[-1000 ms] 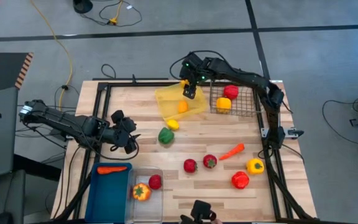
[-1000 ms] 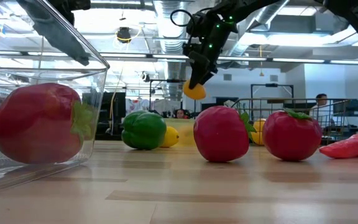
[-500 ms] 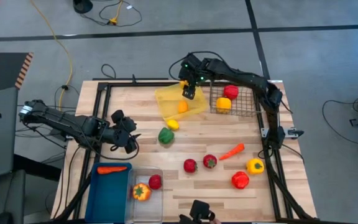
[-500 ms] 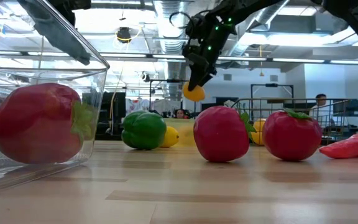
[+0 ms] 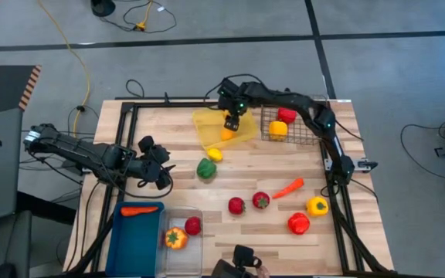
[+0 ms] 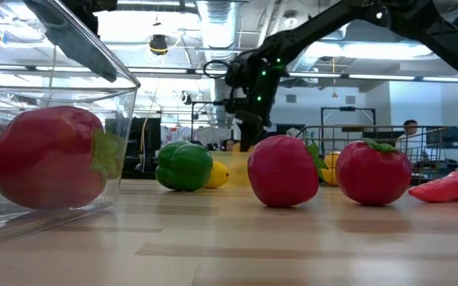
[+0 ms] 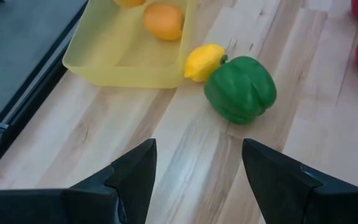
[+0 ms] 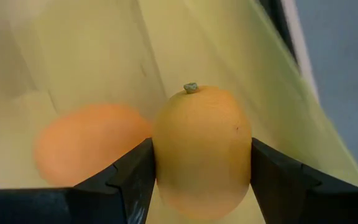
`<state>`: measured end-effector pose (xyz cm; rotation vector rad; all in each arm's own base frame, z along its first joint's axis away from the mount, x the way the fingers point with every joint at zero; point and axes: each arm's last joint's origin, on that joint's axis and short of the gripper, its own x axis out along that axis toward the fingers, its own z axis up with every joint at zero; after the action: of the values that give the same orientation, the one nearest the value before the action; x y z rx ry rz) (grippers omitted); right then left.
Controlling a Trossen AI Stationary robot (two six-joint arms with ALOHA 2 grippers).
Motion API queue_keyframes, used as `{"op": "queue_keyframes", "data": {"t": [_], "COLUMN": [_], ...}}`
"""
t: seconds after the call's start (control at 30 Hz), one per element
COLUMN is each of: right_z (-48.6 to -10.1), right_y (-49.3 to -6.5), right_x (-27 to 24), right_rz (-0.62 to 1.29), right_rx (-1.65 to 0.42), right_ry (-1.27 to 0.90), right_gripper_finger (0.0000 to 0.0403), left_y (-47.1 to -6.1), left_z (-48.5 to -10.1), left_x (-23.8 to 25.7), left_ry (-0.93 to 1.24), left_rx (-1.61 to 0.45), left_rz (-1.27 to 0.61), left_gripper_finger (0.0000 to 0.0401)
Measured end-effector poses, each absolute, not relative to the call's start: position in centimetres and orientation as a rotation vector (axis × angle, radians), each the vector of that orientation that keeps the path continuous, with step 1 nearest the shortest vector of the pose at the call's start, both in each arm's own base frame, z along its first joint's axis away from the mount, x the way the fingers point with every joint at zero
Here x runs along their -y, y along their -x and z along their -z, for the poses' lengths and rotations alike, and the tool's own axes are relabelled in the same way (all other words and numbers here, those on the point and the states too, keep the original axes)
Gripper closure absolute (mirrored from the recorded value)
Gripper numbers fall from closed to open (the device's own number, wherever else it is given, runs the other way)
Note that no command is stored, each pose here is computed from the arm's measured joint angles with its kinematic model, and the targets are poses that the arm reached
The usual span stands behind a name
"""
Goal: Sort produce into baskets
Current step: Put the bottom yellow lemon into the yellow bin, then put the green bell pepper into the wire basket
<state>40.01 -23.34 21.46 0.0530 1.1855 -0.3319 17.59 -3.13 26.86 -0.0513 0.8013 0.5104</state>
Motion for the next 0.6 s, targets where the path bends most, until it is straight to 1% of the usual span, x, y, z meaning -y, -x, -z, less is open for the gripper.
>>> {"op": "queue_keyframes", "data": {"t": [0.13, 0.23, 0.47, 0.6], "right_z": [-20.86, -20.99, -20.98, -21.35], "right_y": [-40.07, -40.12, -40.1, -39.88], "right_x": [23.37, 23.38, 23.36, 23.21], "right_rz": [0.326, 0.327, 0.326, 0.324], "right_rx": [-1.205, -1.197, -1.199, -1.207], "right_ry": [-0.06, -0.057, -0.058, -0.061], "right_gripper_finger": [0.0145, 0.0131, 0.0056, 0.0027], "left_y": [-17.6, -17.59, -17.59, -17.59], "left_z": [-26.85, -26.85, -26.85, -26.85], "left_x": [3.14, 3.14, 3.14, 3.12], "left_ry": [0.061, 0.061, 0.063, 0.081], "left_rx": [-0.802, -0.802, -0.801, -0.794], "left_rz": [-0.508, -0.509, -0.512, -0.522], "left_gripper_finger": [0.0175, 0.0175, 0.0175, 0.0175]}}
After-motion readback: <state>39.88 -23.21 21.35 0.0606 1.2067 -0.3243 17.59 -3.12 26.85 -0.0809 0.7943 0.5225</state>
